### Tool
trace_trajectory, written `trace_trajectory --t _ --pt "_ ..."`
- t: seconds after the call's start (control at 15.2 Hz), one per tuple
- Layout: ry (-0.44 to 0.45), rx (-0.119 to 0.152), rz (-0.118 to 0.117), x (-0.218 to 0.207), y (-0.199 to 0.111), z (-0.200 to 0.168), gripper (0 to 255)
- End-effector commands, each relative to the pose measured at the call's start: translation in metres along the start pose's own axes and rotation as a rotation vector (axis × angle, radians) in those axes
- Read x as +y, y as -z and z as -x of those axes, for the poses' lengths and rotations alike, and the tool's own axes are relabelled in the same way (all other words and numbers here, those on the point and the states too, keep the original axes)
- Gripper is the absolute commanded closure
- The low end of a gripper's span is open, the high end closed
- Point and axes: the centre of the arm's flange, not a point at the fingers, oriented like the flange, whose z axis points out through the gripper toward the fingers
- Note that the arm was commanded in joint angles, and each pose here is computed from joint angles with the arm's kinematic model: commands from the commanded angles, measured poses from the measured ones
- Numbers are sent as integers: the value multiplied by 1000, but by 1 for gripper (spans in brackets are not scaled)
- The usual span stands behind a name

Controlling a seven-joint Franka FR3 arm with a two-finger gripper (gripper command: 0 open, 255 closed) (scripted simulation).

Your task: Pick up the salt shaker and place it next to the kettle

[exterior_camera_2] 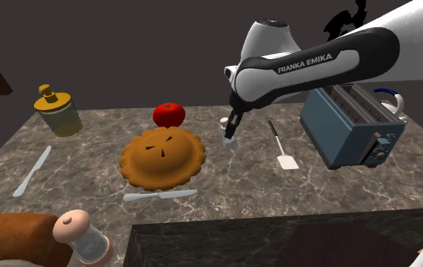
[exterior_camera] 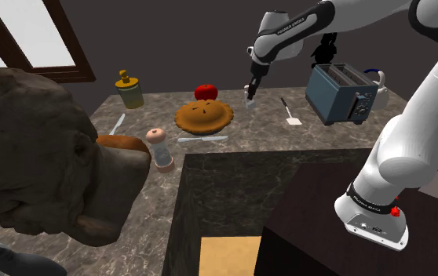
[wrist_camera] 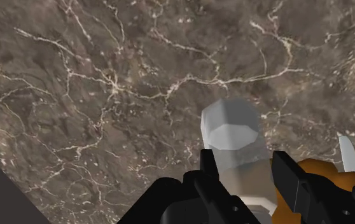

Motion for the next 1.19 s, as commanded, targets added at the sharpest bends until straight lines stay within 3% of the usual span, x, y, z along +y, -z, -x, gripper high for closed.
trace_trajectory --t 0.0,1.12 --pt "0 0 0 0 10 -1 255" --pt "0 0 0 2 98 -20 255"
